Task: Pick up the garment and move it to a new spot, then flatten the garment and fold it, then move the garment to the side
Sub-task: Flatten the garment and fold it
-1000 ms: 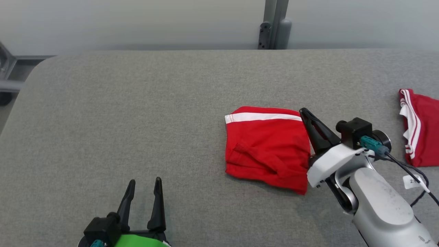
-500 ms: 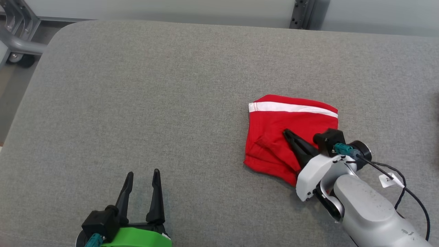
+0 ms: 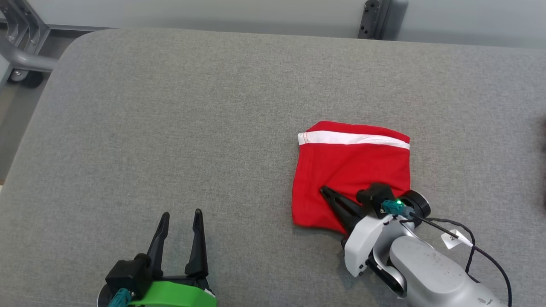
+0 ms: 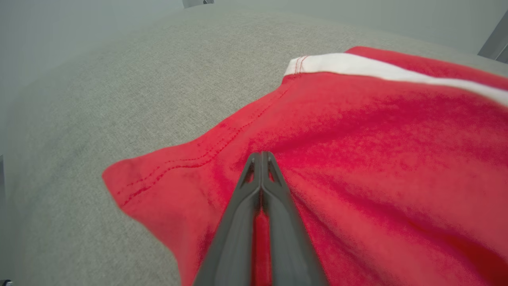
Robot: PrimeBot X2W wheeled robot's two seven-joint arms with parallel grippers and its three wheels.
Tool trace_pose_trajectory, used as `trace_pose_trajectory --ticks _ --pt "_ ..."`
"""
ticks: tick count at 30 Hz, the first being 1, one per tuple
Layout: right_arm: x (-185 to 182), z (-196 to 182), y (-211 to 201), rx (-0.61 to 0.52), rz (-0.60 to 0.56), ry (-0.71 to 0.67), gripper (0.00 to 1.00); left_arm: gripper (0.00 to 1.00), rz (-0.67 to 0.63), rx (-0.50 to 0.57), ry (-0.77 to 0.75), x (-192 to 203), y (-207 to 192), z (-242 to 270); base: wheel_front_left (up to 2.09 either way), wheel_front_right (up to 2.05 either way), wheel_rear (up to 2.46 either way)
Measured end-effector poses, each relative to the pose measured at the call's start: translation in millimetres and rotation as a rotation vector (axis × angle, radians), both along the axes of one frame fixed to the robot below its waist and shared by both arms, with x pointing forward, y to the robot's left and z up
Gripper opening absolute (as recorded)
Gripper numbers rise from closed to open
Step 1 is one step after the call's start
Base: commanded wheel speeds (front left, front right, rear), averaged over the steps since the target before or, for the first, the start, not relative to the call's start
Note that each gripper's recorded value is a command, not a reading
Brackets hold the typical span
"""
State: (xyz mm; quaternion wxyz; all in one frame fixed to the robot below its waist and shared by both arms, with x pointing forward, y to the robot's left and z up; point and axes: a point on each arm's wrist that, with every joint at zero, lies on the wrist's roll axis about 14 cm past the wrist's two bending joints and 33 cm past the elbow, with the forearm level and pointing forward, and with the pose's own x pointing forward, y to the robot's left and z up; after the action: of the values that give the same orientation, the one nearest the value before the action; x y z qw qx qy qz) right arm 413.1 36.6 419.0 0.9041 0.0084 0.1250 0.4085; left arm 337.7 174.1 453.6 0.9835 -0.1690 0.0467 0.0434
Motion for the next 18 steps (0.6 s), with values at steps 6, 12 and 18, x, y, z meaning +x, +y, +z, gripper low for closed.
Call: trace_pose_trajectory --ticks 6,12,18 --pt "-9.9 -2.6 10.5 -0.011 0.044 0.001 0.00 1.00 0.022 0.001 -0.002 -5.1 4.7 1.7 0.00 0.00 0.00" --pt "-29.9 -9.5 17.2 -0.032 0.091 0.011 0.00 1.00 0.039 0.001 -0.005 -11.2 8.9 3.0 0.00 0.00 0.00" --pt "-41.2 -8.5 11.7 -0.032 0.081 0.016 0.00 1.00 0.036 -0.004 -0.003 -16.1 7.1 2.1 0.00 0.00 0.00"
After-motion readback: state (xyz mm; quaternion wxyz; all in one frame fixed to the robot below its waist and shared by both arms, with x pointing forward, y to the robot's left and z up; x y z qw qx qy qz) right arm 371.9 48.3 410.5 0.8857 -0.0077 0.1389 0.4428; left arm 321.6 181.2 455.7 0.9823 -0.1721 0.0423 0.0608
